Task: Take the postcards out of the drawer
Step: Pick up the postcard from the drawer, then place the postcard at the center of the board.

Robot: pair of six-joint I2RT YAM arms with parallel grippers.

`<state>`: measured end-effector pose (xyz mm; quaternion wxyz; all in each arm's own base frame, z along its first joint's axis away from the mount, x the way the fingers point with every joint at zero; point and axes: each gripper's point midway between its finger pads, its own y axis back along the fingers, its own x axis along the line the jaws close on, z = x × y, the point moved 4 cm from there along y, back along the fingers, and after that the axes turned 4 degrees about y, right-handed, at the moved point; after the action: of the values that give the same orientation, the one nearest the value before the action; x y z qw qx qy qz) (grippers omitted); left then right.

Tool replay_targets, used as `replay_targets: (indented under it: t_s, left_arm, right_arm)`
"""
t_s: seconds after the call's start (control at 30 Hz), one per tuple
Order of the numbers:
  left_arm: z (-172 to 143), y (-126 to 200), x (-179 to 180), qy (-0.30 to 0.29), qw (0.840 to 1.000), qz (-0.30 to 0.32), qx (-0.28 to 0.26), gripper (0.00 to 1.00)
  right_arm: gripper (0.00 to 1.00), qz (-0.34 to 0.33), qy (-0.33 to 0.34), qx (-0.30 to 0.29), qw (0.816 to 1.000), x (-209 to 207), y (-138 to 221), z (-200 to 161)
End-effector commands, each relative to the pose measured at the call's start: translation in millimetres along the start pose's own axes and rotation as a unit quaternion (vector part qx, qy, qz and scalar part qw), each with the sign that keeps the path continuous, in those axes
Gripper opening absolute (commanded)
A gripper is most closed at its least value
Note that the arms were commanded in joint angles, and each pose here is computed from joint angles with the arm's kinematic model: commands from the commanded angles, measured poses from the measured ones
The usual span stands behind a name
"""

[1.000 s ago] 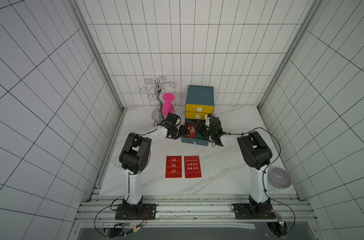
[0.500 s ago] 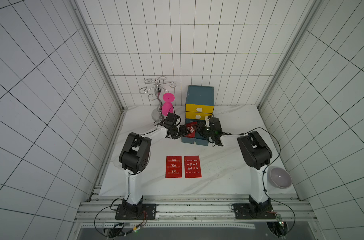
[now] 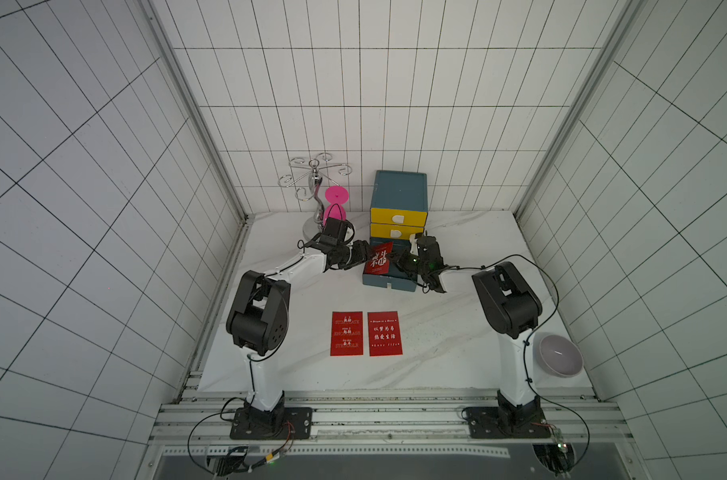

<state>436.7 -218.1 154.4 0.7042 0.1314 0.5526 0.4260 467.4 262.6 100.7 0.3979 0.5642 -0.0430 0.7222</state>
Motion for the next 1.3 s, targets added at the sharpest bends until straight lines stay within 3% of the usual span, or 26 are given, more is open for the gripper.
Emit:
replay_targets:
  t_s: [0.0,0.27,0.4,0.5,0.7,1.0,1.27]
  left_arm:
    - [5.7,17.6,-2.7,-0.001,1.000,-0.010,-0.016,0.66]
    - [3.3,34.2,16.9,0.004,1.000,0.002,-0.025,0.66]
    - [0.3,45.8,16.4,0.007,0.999,-0.020,-0.025,0.66]
    - [-6.8,55.5,1.6,0.002,0.997,-0.080,-0.013,0.66]
    - [-41.4,68.1,-6.9,-0.007,0.989,-0.144,0.027,0.65]
    - [-101.0,68.1,-4.4,-0.019,0.980,-0.189,0.058,0.64]
    - [-114.1,57.0,-16.4,-0.009,0.970,-0.237,0.057,0.61]
  right_arm:
    - [0.00,0.028,-0.003,-0.009,1.000,24.1,12.2,17.3]
    - [0.00,0.088,-0.014,-0.016,0.996,55.9,45.4,31.7]
    - [0.00,0.117,-0.019,0.012,0.993,67.7,63.1,26.7]
    - [0.00,0.147,-0.014,0.052,0.988,70.6,76.7,8.9]
    - [0.00,0.204,-0.018,0.125,0.971,53.6,112.9,-44.5]
    - [0.00,0.187,0.003,0.158,0.970,40.0,162.9,-88.1]
    - [0.00,0.164,0.020,0.171,0.971,32.6,184.1,-105.3]
